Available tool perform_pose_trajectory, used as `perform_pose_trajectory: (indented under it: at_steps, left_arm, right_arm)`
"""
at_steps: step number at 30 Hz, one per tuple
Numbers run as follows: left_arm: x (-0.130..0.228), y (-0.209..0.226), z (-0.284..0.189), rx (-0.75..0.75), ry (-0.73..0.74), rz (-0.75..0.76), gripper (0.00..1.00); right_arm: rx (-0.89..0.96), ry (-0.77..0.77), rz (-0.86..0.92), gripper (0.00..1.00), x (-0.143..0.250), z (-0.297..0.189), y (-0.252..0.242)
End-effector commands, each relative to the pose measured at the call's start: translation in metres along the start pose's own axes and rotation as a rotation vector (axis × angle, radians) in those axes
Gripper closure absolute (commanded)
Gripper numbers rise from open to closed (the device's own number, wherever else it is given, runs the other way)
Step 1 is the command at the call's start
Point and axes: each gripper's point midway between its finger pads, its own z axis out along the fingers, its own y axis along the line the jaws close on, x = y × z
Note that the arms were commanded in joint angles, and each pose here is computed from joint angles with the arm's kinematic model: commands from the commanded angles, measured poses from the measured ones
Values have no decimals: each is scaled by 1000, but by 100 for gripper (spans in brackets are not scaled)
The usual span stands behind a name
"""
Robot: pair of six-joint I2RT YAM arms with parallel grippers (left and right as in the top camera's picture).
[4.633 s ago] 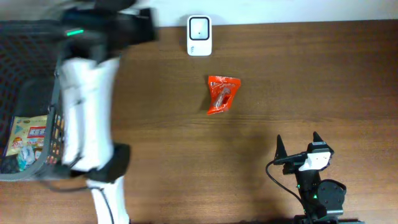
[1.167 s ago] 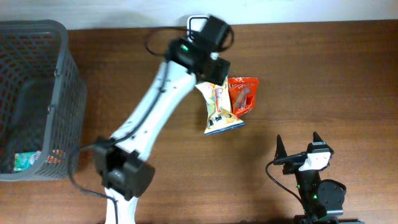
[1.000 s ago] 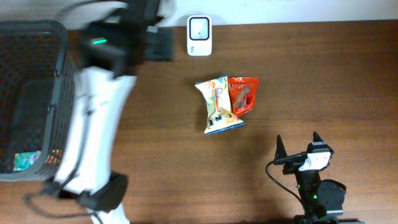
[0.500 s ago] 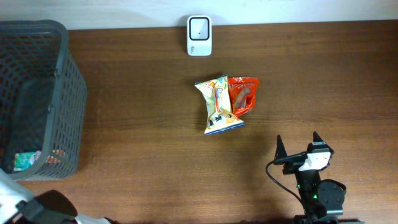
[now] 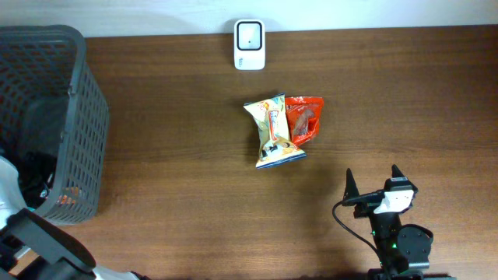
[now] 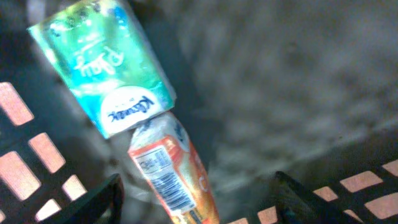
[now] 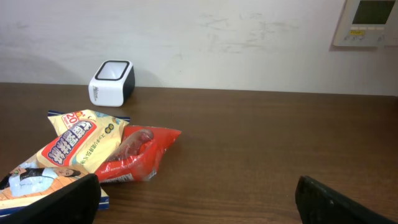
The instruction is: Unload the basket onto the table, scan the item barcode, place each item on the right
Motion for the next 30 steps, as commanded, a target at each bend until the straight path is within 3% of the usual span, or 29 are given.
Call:
perform_pose_trajectory:
  at_steps: [1,4,6,11,13,16,24,25,26,27,30]
  left_arm:
    - [-23,-3,-47,-7,-100,8,31]
    - [-41,-22,-105,39,-187,73,37]
    - [-33,-33,-112,45,-178,107,36]
    - [-13,-10,-67,-115,-125,41,33]
    - [2,-1,-26,-142,-81,47,34]
    - [15,3,1,-137,-52,48,40]
    - [33,14,33,-146,-34,-26,43]
    - [32,13,38,-137,-48,-27,49]
    - [30,12,39,-129,-61,-27,61]
    - [28,11,39,-125,-66,-28,82]
    - [23,7,36,-113,-83,-30,100]
  right_arm:
    - [4,2,1,1,3,0,-1]
    - [4,2,1,1,3,0,-1]
    - [4,2,1,1,3,0,-1]
    - [4,2,1,1,3,0,-1]
    - [4,2,1,1,3,0,-1]
    - [4,2,1,2,3,0,-1]
    - [4,2,1,1,3,0,-1]
    - [4,2,1,2,3,0,-1]
    - [4,2,1,1,3,0,-1]
    - [4,2,1,2,3,0,-1]
    - [4,2,1,2,3,0,-1]
